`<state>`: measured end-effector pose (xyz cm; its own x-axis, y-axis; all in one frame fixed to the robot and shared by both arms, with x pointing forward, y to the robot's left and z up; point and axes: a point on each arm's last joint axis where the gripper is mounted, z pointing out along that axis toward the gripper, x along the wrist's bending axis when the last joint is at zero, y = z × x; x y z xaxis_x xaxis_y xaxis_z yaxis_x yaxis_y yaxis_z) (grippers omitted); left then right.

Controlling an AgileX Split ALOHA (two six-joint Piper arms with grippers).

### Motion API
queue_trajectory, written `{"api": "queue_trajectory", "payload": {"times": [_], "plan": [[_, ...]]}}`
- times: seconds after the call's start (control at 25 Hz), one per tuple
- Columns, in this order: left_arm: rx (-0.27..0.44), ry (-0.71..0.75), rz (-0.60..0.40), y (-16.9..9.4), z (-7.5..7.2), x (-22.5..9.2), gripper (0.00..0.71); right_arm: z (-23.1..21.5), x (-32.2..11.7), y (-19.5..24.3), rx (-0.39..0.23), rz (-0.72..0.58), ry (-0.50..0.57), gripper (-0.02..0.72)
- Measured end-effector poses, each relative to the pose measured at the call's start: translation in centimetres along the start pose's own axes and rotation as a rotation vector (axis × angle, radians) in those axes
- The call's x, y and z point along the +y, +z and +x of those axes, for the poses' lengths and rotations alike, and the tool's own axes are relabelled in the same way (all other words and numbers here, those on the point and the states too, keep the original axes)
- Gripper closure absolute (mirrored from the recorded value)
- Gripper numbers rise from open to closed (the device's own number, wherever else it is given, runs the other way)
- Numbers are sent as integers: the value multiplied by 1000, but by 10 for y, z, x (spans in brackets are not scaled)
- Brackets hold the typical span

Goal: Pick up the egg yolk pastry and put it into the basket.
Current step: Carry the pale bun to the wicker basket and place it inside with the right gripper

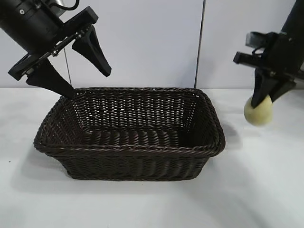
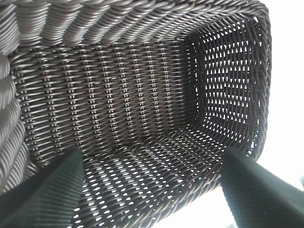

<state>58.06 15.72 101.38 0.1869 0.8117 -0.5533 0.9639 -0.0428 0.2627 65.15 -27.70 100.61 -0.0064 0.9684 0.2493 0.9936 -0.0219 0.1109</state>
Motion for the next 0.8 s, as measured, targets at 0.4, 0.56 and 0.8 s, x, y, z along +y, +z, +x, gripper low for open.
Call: {"api": "queue_trajectory", "payload": {"times": [0.4, 0.56, 0.8], "plan": [[0, 0, 1, 0, 0, 0, 136, 21, 0, -50, 94, -130, -10, 619], [0, 0, 1, 0, 0, 0, 136, 30, -1, -49, 136, -127, -19, 619], [0, 0, 1, 0, 0, 0, 136, 81, -11, -38, 166, -88, -160, 619]]}}
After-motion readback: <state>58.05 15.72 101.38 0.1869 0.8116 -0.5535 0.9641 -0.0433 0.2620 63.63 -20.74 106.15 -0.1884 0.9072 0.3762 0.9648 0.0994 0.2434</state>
